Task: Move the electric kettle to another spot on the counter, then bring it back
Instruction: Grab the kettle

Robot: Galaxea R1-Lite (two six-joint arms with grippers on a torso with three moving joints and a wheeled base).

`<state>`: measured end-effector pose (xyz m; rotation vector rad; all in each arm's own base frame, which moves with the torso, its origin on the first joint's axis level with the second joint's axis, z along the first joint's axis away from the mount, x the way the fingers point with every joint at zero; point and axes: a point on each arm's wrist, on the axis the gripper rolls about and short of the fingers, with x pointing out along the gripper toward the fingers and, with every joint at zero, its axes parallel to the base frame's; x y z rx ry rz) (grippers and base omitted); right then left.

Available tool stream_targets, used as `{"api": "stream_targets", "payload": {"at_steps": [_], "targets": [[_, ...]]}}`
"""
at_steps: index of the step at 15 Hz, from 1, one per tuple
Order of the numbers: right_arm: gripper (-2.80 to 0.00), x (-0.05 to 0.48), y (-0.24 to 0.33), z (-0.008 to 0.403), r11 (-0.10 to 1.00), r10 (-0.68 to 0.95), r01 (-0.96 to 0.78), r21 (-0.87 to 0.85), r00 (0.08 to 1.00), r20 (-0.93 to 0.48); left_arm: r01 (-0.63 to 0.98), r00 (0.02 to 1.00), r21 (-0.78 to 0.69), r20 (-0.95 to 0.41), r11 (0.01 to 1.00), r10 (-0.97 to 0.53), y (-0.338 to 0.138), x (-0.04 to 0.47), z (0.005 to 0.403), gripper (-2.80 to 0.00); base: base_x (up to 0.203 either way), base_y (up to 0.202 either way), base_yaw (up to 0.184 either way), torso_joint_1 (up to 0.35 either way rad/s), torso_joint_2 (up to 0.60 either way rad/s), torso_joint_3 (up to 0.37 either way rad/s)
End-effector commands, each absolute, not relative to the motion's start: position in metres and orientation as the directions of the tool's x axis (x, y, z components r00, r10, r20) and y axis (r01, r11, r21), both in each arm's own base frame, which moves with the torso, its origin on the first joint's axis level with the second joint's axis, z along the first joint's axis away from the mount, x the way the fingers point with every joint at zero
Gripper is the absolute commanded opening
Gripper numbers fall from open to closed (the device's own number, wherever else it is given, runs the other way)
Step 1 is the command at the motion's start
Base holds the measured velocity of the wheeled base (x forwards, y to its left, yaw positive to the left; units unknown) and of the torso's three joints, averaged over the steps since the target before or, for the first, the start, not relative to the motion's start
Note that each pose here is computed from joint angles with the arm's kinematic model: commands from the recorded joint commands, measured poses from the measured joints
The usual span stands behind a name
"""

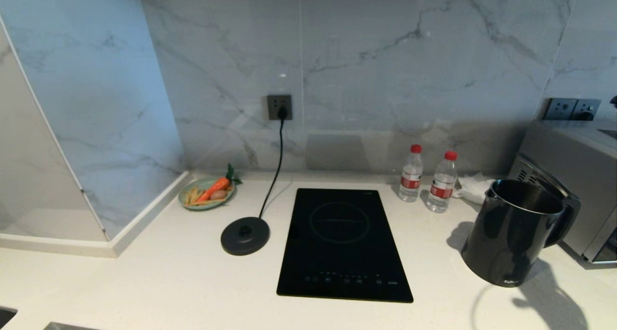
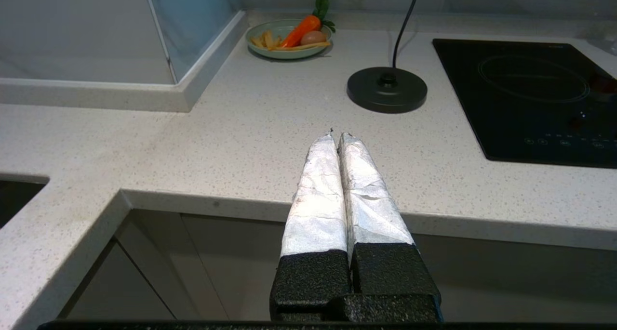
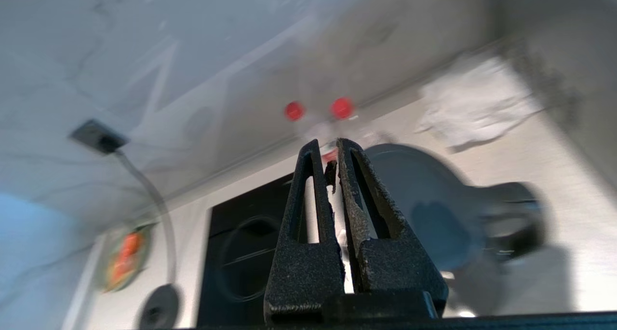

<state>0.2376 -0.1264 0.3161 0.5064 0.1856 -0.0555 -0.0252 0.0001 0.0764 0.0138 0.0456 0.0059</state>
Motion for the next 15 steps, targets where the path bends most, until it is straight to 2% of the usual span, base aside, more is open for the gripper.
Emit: {"api": "stream_targets", "payload": {"at_steps": [1,3,8,11,15], "targets": [[-2.8,0.263,-0.118,0.305,0.858,0.063,0.064,0.51,0.972,-0.227,-0.006,0.999,0.014,-0.046,1.0,0.007,0.0,-0.025,0.076,-2.8,0.0,0.0,0.0,0.0,0.0,0.0],[-2.8,0.271,-0.105,0.3,0.856,0.101,0.04,0.515,0.965,-0.243,-0.006,0.999,0.014,-0.046,1.0,0.006,0.0,-0.025,0.076,-2.8,0.0,0.0,0.0,0.0,0.0,0.0],[-2.8,0.295,-0.111,0.269,0.79,0.074,0.147,0.595,0.941,-0.331,-0.006,0.999,0.014,-0.045,1.0,0.007,0.0,-0.025,0.077,-2.8,0.0,0.0,0.0,0.0,0.0,0.0],[-2.8,0.295,-0.113,0.266,0.789,0.035,0.166,0.591,0.949,-0.313,-0.006,0.999,0.014,-0.045,1.0,0.006,0.0,-0.025,0.077,-2.8,0.0,0.0,0.0,0.0,0.0,0.0],[-2.8,0.296,-0.114,0.24,0.772,0.045,0.206,0.602,0.926,-0.374,-0.006,0.999,0.014,-0.046,1.0,0.007,0.0,-0.025,0.076,-2.8,0.0,0.0,0.0,0.0,0.0,0.0]]}}
